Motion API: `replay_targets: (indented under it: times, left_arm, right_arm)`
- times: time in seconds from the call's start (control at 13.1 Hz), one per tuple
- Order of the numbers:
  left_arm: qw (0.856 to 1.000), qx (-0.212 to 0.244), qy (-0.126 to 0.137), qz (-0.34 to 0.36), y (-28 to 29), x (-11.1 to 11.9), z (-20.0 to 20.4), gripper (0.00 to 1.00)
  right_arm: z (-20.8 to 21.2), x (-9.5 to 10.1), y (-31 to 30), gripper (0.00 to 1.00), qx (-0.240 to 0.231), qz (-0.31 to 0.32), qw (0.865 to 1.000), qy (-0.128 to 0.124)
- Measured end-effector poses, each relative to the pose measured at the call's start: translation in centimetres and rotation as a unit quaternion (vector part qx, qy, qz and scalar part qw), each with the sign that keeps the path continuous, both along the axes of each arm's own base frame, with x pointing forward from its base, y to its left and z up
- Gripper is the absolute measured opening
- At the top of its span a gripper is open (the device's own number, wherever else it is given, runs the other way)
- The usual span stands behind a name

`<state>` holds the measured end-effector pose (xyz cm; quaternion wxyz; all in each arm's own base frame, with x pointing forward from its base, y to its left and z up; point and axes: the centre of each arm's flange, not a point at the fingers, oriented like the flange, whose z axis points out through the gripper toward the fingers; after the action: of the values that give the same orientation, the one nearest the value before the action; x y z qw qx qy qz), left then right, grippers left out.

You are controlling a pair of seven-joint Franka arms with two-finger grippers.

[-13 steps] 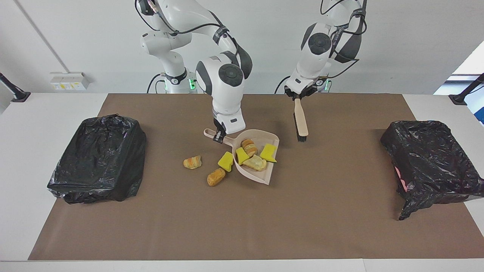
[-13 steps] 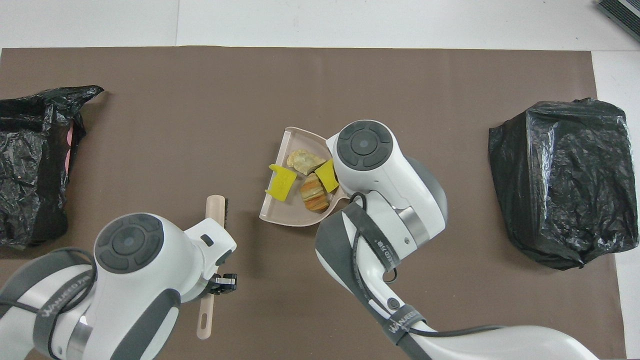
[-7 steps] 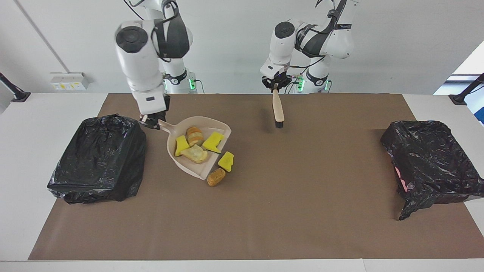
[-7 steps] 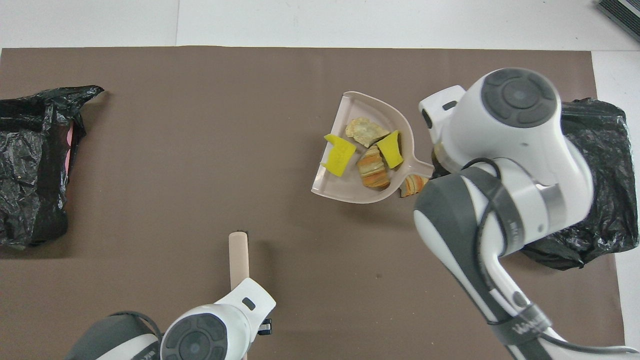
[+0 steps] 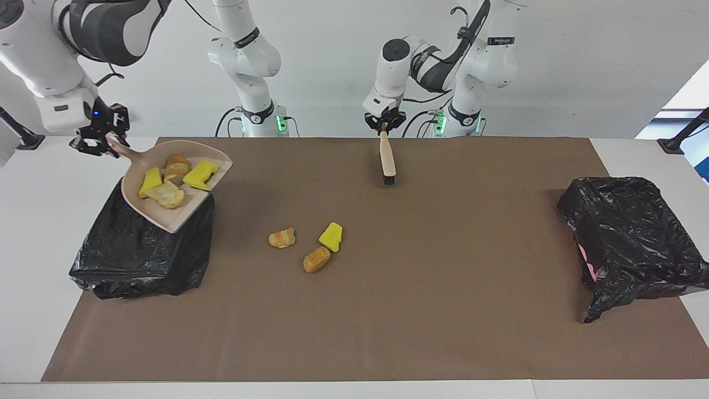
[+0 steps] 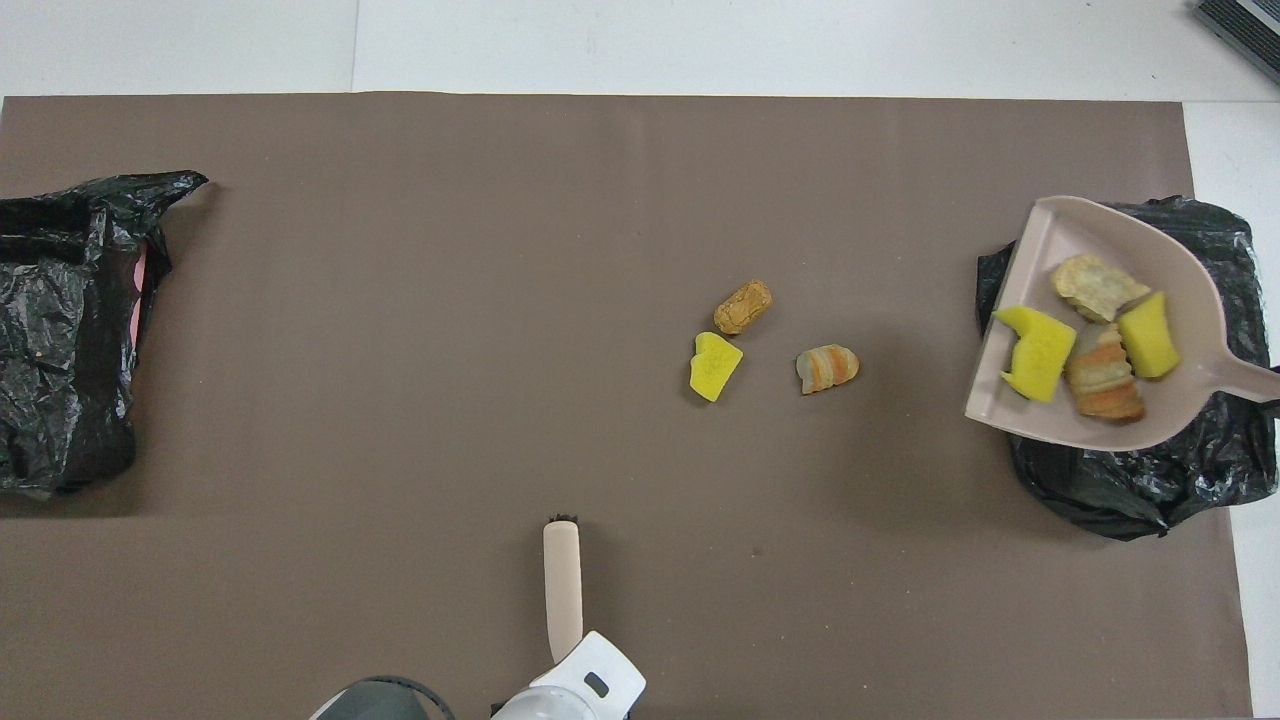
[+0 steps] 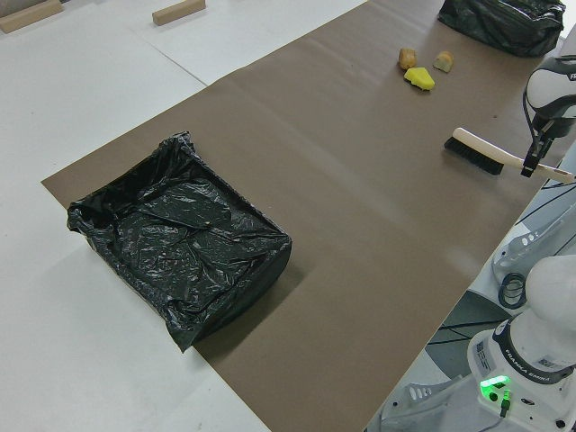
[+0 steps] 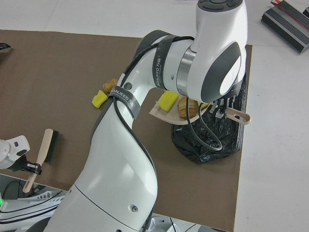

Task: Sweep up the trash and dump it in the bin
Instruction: 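Lift the full dustpan with the right gripper toward the black bag, then tip the dustpan over the black bag with the right gripper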

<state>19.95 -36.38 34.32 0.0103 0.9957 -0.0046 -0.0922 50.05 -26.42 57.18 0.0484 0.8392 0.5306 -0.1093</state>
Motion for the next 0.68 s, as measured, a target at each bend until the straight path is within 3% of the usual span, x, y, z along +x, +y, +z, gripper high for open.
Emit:
replay_targets:
  times: [0.08, 0.3, 0.53, 0.68]
  left_arm:
    - [1.000, 0.002, 0.002, -0.002, -0.1, -0.2, -0.3, 0.26]
    - [1.000, 0.005, 0.004, -0.004, -0.3, -0.3, -0.7, 0.26]
    - [1.000, 0.004, 0.005, -0.004, -0.2, -0.1, -0.8, 0.26]
    - [1.000, 0.003, 0.006, -0.012, -0.1, 0.0, -0.8, 0.45]
  right_arm:
    - [-0.8, -0.3, -3.0, 0.32, -0.021, 0.012, 1.000, 0.000]
    - [-2.5, -0.1, -7.2, 0.32, -0.110, 0.061, 0.991, 0.038]
    - [-2.9, 1.6, -6.8, 0.32, -0.163, 0.108, 0.980, 0.039]
    - [-3.2, 2.5, -6.4, 0.32, -0.181, 0.127, 0.975, 0.038]
